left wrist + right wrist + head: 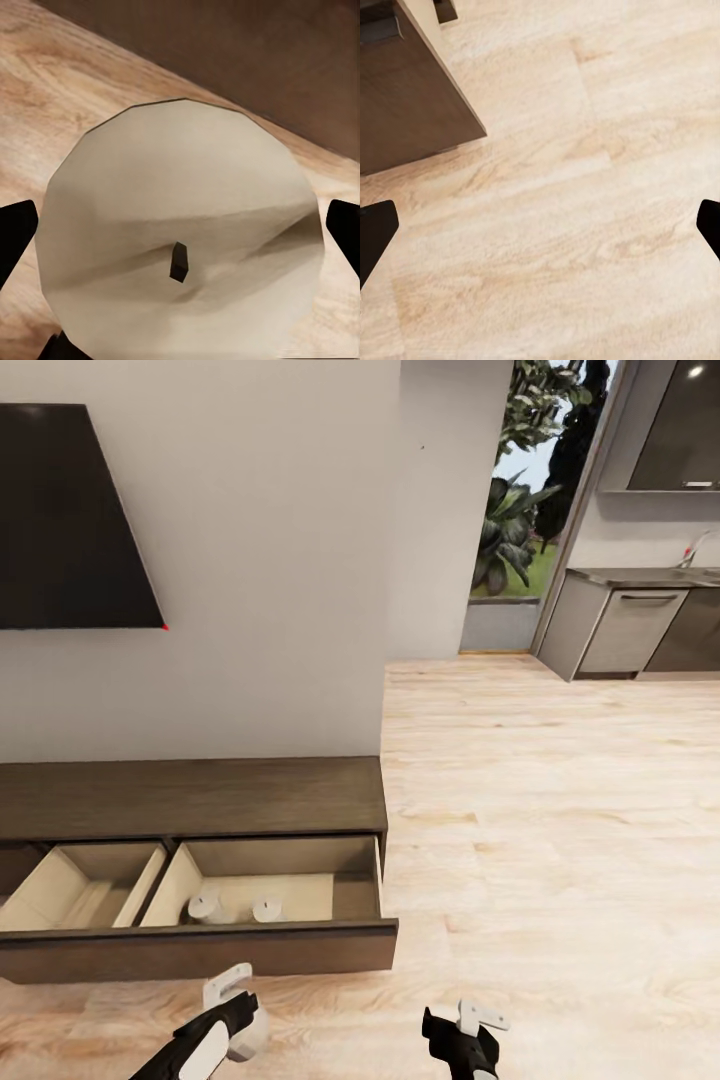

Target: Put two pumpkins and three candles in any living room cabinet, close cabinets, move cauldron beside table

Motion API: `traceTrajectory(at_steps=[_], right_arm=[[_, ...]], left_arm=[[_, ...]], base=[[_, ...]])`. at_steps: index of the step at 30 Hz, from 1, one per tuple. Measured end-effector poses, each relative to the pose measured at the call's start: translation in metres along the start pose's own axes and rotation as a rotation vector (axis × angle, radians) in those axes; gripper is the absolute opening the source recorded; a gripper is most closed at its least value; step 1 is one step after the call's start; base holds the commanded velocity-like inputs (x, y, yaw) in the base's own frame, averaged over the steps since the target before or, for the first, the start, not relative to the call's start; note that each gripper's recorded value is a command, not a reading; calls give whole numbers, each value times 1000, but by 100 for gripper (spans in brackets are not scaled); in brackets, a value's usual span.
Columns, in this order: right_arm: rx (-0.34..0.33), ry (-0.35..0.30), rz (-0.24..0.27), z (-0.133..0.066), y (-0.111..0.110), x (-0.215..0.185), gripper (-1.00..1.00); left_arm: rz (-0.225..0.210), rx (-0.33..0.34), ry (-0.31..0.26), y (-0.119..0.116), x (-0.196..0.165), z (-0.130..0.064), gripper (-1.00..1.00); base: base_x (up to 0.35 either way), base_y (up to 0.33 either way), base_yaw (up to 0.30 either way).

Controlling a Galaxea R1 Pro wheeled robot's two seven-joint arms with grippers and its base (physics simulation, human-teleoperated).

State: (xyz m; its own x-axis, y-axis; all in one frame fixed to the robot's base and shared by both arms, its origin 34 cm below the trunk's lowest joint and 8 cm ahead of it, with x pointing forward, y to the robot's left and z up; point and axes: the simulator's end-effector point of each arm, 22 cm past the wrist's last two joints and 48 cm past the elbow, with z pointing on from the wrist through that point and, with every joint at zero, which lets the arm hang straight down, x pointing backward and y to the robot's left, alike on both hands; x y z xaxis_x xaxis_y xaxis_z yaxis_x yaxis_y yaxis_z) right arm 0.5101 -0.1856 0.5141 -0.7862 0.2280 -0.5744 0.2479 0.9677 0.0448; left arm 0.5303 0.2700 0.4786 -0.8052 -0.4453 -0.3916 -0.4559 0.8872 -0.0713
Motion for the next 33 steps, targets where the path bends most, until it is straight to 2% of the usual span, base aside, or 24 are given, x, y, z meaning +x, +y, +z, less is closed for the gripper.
traceTrajectory(at_steps=[3,5,7,12,14,17,18,19,20,21,24,28,33], right_arm=[[-4,-4,3,0,2,-3,100],[-5,-2,5,-1,2,-3,100],[-5,0,8,0,2,-3,100],[-8,-1,10,-1,3,-3,100],[-7,-2,10,0,3,-4,100],[-5,-4,12,0,1,-4,100],[-6,0,9,0,2,-3,100],[-7,-1,9,0,2,-3,100],[-8,-2,8,0,3,-3,100],[-8,-2,8,0,3,-3,100],[-9,-2,7,0,3,-2,100],[-8,-3,7,0,3,-2,100],[-6,-1,6,0,2,-1,100]], left_arm=[[18,23,30,-10,-8,-3,-100],[49,60,59,-26,-29,-12,-100],[85,54,78,-33,-57,-27,-100],[122,31,60,-47,-109,-65,-100],[124,34,61,-50,-113,-69,-100],[123,38,68,-55,-113,-72,-100],[131,46,83,-69,-101,-72,-100],[106,74,97,-81,-93,-72,-100],[131,53,96,-76,-92,-71,-100],[132,52,98,-77,-91,-71,-100],[122,38,101,-72,-84,-65,-100],[87,25,58,-70,-88,-57,-100],[87,36,39,-76,-91,-56,-100]], base=[[3,0,0],[1,0,0],[0,0,0],[0,0,0],[0,0,0],[0,0,0],[0,0,0],[0,0,0],[0,0,0],[0,0,0],[0,0,0],[0,0,0],[0,0,0]])
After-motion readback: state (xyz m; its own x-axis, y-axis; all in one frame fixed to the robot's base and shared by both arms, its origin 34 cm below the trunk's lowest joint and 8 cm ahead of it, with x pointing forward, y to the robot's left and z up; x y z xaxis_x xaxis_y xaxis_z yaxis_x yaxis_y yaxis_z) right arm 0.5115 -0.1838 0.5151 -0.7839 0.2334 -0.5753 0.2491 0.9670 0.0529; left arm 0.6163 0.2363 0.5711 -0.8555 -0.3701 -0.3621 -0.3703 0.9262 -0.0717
